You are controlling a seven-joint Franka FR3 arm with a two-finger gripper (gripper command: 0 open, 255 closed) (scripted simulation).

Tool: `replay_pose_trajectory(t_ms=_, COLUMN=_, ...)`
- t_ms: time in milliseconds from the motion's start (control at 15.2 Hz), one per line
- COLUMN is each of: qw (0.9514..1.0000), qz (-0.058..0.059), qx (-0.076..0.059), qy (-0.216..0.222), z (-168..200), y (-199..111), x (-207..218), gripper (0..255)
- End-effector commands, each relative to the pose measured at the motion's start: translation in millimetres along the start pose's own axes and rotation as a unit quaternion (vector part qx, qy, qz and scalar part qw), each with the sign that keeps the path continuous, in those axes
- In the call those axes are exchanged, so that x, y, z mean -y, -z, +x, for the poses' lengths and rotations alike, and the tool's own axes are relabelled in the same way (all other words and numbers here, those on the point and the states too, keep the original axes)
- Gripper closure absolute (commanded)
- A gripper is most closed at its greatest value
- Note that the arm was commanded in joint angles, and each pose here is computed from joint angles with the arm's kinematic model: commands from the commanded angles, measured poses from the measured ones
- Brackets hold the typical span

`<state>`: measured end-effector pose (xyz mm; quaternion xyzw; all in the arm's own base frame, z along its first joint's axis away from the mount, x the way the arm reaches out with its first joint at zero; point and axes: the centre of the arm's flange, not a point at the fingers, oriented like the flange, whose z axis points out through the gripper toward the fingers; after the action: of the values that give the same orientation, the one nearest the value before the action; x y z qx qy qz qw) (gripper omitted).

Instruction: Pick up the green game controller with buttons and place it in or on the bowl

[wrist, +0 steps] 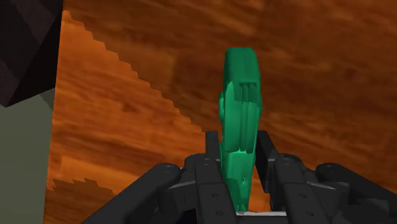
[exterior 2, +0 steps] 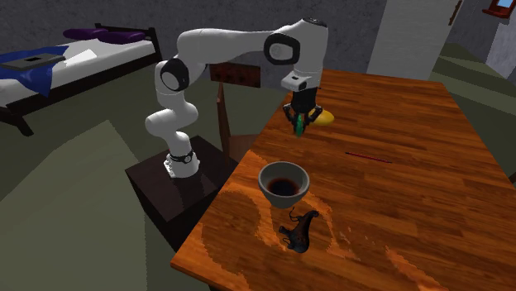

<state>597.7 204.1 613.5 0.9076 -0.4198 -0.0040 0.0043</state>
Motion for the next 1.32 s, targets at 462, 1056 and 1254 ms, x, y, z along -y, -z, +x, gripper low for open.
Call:
replay_pose_trajectory(t_ms=462, qw=1.0000, qz=0.000, qx=0.000, qy=0.001, z=112, y=-2, x=-37, gripper=255)
replay_pose_trajectory(t_ms=1056, qw=1.0000, qz=0.000, qx=0.000, qy=0.001, z=185, y=-25, x=-59, gripper=255)
replay_pose_trajectory(t_ms=1254, qw=1.0000, qz=0.000, qx=0.000, qy=0.001, z=185, y=-41, x=-59, gripper=255)
